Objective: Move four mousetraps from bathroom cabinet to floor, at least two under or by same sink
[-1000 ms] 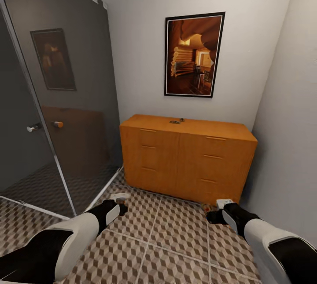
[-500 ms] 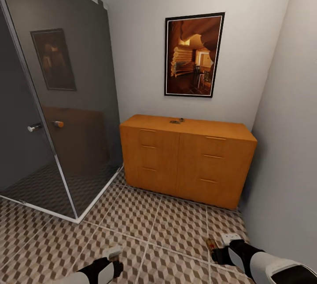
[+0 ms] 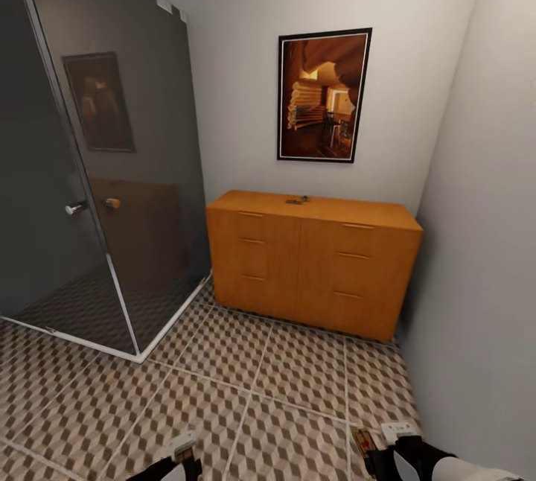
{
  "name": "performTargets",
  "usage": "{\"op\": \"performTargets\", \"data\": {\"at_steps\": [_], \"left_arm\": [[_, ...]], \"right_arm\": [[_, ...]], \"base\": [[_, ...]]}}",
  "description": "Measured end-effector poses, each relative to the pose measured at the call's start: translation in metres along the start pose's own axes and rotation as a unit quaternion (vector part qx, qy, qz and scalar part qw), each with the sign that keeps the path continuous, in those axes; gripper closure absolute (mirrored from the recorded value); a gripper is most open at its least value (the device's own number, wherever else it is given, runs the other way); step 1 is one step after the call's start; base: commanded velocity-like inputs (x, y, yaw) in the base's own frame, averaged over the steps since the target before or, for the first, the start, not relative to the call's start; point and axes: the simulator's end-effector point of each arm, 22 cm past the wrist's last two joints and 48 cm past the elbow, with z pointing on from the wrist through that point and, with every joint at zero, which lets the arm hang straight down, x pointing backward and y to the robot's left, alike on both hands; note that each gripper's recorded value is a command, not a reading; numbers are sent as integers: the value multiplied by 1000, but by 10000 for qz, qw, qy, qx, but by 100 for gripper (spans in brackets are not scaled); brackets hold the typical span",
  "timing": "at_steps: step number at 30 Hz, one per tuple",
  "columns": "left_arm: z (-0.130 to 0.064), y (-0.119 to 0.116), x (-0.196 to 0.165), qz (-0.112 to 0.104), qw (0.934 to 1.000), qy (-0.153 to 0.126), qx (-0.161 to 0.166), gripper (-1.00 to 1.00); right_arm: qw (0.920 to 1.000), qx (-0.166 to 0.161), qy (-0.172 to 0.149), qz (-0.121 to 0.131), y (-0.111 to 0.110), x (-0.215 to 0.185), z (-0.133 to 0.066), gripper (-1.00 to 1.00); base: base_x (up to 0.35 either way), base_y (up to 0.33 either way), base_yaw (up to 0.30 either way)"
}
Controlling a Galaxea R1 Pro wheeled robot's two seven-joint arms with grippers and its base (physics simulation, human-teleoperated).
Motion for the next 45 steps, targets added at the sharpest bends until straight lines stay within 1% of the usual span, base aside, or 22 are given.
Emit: {"op": "performTargets", "data": {"at_steps": [4,7,9,14,19,25,36,40,45], "left_arm": [[1,3,5,-3,10000,15,-19,100],[1,5,13,3,10000,55,-34,100],[2,8,20,6,9999,98,-58,100],[4,20,20,2,9999,103,-129,100],[4,21,21,4,9999,97,-133,100],[3,18,22,17,9999,114,-116,100],[3,17,23,18,9999,113,-108,100],[3,16,22,14,9999,102,-105,100],[3,16,21,6,9999,75,-106,100]], "right_arm": [[10000,-24,32,-2,2,3,0,100],[9999,-33,101,-14,5,14,2,100],[9998,-31,207,-32,6,32,5,100],[9995,-34,316,-43,7,50,7,100],[9994,-65,339,-66,10,54,7,100],[9992,-58,347,-214,11,55,7,100],[9990,-71,355,-269,12,56,7,100],[9985,-60,361,-415,12,56,7,100],[9982,-56,365,-479,11,56,7,100]], "base": [[-336,0,0],[-338,0,0],[-342,0,0],[-239,0,103],[-46,0,255],[-6,0,285],[0,0,290],[0,0,290],[0,0,238]]}}
